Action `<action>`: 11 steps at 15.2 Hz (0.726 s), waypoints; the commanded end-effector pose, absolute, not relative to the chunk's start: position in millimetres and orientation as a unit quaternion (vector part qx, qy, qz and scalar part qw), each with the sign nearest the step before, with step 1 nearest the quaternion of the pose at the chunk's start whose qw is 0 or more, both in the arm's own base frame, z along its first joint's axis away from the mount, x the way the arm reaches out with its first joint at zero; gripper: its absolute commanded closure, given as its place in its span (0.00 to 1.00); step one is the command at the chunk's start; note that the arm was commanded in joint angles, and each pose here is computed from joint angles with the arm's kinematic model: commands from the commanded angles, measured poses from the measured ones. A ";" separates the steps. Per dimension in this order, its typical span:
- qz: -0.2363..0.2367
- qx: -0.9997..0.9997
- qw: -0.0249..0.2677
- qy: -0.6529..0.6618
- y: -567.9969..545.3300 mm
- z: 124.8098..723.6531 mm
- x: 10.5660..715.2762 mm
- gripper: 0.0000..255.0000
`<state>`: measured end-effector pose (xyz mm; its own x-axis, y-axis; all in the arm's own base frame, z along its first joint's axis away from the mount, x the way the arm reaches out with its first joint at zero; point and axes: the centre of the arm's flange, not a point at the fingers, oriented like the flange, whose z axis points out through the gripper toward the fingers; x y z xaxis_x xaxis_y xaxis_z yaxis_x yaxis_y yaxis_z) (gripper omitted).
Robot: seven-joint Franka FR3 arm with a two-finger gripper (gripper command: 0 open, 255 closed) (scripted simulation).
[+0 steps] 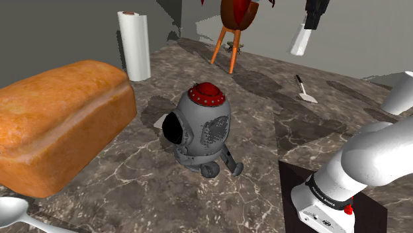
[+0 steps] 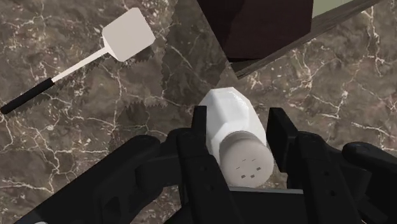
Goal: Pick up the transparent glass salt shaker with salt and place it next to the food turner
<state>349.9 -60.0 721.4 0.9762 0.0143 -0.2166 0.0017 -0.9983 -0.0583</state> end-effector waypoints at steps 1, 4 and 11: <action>0.109 -0.994 0.029 -0.005 -86.0 720.5 344.3 1.00; 0.109 -0.994 0.029 -0.005 -123.9 720.6 332.9 1.00; 0.109 -0.994 0.029 -0.005 -212.4 720.8 306.2 1.00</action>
